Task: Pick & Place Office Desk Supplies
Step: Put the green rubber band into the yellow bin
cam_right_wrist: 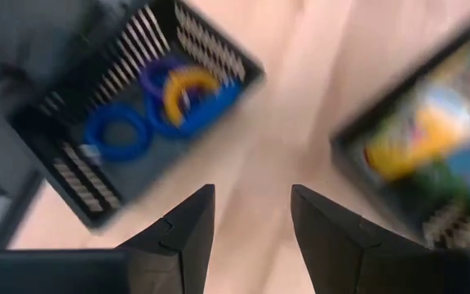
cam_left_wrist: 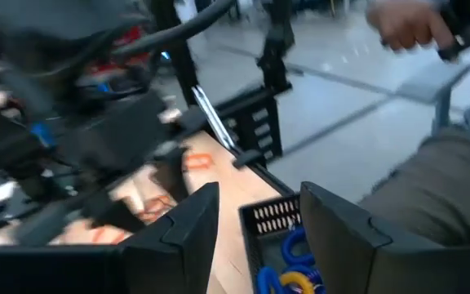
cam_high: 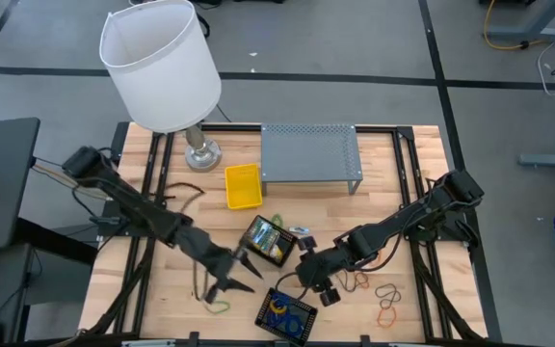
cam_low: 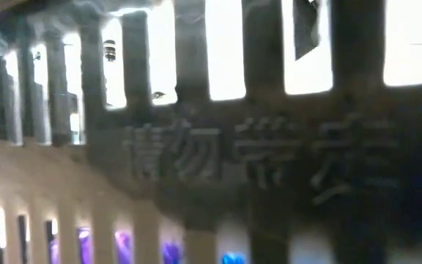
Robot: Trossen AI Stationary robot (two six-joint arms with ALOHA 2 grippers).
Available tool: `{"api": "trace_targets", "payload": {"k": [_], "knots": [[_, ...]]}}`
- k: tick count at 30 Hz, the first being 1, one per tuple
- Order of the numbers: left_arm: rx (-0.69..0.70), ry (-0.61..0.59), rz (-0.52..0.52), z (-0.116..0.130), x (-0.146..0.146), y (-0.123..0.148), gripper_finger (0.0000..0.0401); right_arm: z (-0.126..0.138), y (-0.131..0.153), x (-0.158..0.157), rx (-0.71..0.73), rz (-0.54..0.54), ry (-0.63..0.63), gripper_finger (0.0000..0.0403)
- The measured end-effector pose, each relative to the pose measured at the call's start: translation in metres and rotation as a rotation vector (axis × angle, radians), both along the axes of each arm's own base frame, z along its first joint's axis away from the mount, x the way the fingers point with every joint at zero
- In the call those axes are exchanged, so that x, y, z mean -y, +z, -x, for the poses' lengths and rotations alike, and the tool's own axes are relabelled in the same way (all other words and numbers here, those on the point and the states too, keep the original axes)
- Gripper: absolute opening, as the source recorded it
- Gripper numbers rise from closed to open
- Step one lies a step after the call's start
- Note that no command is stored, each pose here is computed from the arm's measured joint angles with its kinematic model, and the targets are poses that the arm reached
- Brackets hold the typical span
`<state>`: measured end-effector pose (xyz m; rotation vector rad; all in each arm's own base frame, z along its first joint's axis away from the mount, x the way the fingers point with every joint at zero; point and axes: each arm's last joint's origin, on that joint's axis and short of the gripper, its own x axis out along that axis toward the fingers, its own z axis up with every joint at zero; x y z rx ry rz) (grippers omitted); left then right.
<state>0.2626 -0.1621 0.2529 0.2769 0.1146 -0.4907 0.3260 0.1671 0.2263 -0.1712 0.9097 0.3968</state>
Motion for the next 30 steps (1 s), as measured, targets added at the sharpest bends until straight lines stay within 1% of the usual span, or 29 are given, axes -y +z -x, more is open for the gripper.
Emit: {"api": "trace_targets", "payload": {"k": [3, 6, 9, 14, 18, 23, 26, 30], "knots": [[0.063, 0.029, 0.046, 0.021, -0.014, -0.005, 0.0178, -0.008, 0.008, -0.005, 0.119, -0.052, 0.080, 0.0169], [0.092, 0.099, 0.087, 0.041, -0.031, -0.020, 0.0178, -0.015, 0.018, -0.011, 0.245, -0.117, 0.183, 0.0169], [0.098, 0.157, 0.151, 0.057, -0.045, -0.036, 0.0178, -0.018, 0.027, -0.010, 0.326, -0.142, 0.250, 0.0169], [0.034, 0.193, 0.251, 0.073, -0.059, -0.064, 0.0178, -0.015, 0.046, 0.013, 0.355, -0.120, 0.232, 0.0169], [-0.066, 0.204, 0.310, 0.077, -0.062, -0.078, 0.0178, -0.008, 0.063, 0.029, 0.366, -0.137, 0.223, 0.0169], [-0.217, 0.166, 0.351, 0.080, -0.055, -0.091, 0.0178, 0.002, 0.076, 0.036, 0.379, -0.141, 0.223, 0.0169], [-0.325, 0.160, 0.370, 0.084, -0.051, -0.100, 0.0178, 0.007, 0.078, 0.035, 0.378, -0.136, 0.219, 0.0169], [-0.478, 0.172, 0.387, 0.093, -0.046, -0.111, 0.0178, 0.019, 0.066, 0.038, 0.399, -0.116, 0.180, 0.0166]]}}
